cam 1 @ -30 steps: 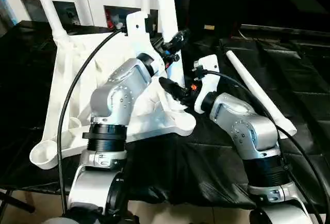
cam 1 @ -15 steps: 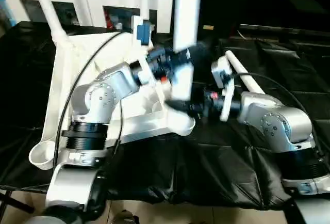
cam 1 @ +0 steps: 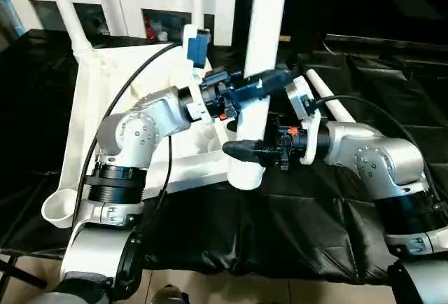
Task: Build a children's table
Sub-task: Pick table leg
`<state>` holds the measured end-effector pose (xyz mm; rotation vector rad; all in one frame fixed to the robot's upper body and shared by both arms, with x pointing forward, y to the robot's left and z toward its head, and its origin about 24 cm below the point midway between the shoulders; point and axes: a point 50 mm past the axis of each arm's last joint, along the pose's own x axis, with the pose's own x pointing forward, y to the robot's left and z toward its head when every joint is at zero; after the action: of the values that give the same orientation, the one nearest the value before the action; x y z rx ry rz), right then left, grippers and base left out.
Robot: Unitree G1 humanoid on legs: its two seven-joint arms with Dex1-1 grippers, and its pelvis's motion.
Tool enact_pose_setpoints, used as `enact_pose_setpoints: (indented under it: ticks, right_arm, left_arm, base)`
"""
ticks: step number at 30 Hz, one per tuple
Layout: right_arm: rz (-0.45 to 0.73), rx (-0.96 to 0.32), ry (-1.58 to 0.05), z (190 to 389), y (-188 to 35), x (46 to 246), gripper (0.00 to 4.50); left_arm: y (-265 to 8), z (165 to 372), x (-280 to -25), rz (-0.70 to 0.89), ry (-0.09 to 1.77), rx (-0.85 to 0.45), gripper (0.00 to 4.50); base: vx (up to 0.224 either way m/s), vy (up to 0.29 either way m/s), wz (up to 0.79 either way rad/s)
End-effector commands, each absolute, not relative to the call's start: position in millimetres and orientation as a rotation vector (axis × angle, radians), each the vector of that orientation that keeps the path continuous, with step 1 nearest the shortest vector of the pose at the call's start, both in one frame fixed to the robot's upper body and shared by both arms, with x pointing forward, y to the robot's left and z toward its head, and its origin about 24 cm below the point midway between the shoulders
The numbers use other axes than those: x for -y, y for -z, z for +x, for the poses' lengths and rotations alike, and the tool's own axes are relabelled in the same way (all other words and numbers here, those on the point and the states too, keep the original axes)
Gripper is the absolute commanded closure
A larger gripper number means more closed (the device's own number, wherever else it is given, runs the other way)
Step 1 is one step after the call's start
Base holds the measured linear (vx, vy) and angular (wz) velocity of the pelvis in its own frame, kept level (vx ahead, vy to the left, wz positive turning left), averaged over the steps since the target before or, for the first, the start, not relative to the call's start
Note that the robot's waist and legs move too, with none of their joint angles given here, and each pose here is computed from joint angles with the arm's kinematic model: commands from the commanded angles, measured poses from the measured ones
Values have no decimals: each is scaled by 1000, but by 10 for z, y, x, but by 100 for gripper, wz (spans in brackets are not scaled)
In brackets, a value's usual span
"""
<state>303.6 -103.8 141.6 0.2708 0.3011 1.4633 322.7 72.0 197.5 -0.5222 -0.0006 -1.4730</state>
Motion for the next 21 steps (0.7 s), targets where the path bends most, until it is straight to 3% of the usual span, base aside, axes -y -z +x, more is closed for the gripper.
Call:
enact_pose_setpoints:
  ticks: [1, 4, 16, 20, 21]
  right_arm:
    - [266, -303, -1469, 3062, -1460, 1058, 116]
    - [264, -309, -1476, 3060, -1456, 1056, 126]
    - [274, -348, -1513, 3023, -1408, 1030, 238]
    - [269, -350, -1492, 3035, -1390, 1037, 253]
    - [267, -349, -1489, 3036, -1387, 1039, 256]
  left_arm:
    - [-2029, 3198, -656, -496, 1520, 10, 262]
    - [-2030, 3200, -657, -498, 1520, 11, 262]
    - [-2051, 3209, -661, -500, 1519, 22, 262]
    - [-2046, 3215, -663, -485, 1507, 16, 262]
    - [-2043, 3221, -662, -487, 1498, 10, 206]
  base:
    - [0, 0, 0]
    - [0, 0, 0]
    - [0, 0, 0]
    - [0, 0, 0]
    - [0, 0, 0]
